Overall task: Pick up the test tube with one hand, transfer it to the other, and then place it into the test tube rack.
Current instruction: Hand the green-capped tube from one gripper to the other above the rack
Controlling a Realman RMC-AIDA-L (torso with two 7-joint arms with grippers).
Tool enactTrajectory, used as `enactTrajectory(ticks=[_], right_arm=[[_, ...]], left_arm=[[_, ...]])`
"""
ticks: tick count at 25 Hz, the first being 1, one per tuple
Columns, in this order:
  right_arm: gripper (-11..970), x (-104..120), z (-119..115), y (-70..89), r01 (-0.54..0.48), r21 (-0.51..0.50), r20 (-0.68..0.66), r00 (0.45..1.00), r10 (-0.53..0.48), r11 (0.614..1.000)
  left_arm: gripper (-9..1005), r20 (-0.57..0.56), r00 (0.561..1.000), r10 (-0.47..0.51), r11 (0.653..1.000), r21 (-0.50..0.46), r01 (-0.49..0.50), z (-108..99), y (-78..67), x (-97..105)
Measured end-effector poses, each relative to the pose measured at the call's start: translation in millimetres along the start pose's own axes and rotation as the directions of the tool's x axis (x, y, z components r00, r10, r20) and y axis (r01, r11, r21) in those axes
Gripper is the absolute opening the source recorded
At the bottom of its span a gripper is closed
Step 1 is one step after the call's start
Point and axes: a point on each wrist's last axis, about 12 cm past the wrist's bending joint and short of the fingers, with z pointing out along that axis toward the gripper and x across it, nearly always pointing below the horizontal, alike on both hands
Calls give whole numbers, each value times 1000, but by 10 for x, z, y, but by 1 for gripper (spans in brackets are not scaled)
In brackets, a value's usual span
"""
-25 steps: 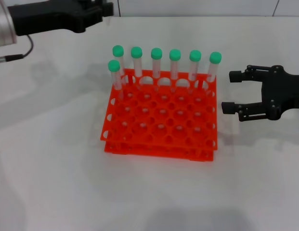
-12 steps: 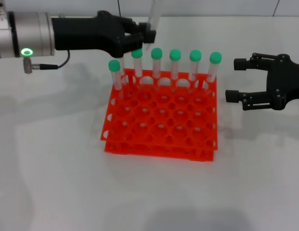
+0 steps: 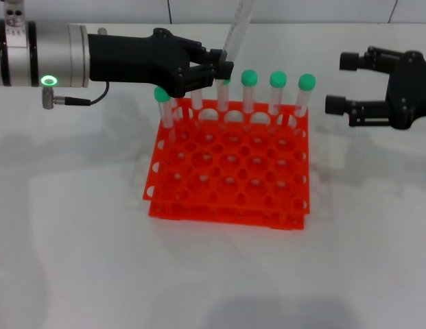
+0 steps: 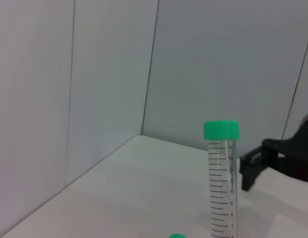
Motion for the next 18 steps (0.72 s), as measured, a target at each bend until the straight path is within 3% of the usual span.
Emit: enactTrajectory(ticks=[18], right_arm=[[840,-129,392,-138,-133,-36,161,977,137,990]], left_arm=[[246,-2,1000,-1,1000,24,1,-13,-36,39]])
